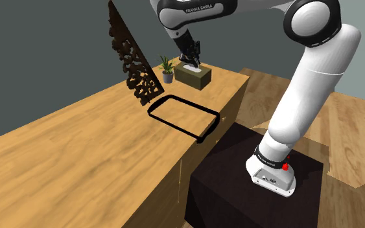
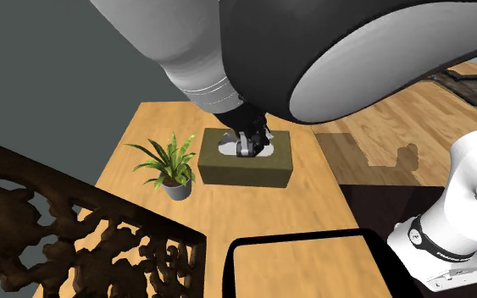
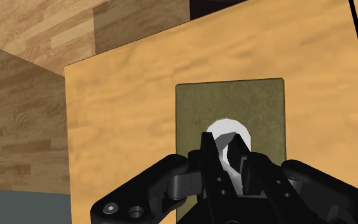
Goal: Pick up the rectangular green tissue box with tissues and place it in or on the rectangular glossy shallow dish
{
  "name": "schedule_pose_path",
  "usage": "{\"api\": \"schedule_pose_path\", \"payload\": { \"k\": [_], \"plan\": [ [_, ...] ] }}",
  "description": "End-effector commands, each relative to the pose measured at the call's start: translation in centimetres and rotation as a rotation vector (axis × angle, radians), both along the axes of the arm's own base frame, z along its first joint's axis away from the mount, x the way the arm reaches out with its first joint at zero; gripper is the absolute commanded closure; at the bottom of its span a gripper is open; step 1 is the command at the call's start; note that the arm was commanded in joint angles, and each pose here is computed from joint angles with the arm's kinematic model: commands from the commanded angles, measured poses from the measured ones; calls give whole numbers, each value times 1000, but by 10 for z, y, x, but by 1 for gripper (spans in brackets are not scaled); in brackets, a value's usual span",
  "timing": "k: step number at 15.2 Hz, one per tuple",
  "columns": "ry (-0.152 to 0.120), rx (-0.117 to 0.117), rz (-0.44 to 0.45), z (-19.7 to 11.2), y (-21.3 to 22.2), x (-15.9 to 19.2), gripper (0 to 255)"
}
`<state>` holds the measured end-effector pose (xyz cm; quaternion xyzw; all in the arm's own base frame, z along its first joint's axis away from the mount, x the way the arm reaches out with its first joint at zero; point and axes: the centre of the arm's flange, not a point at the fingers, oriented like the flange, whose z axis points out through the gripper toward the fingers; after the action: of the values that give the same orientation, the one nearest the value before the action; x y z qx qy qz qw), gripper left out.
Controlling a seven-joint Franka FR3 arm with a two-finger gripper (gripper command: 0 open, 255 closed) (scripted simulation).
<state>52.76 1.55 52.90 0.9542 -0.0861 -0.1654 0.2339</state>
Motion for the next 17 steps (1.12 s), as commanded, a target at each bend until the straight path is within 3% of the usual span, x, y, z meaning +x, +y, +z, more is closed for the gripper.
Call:
{"api": "schedule_pose_path", "payload": {
  "k": [1, 15, 17],
  "plan": [
    [0, 0, 0, 11, 0, 0, 255],
    [0, 0, 0, 80, 0, 0, 255],
    [0, 0, 0, 86, 23, -13, 255]
  ]
}}
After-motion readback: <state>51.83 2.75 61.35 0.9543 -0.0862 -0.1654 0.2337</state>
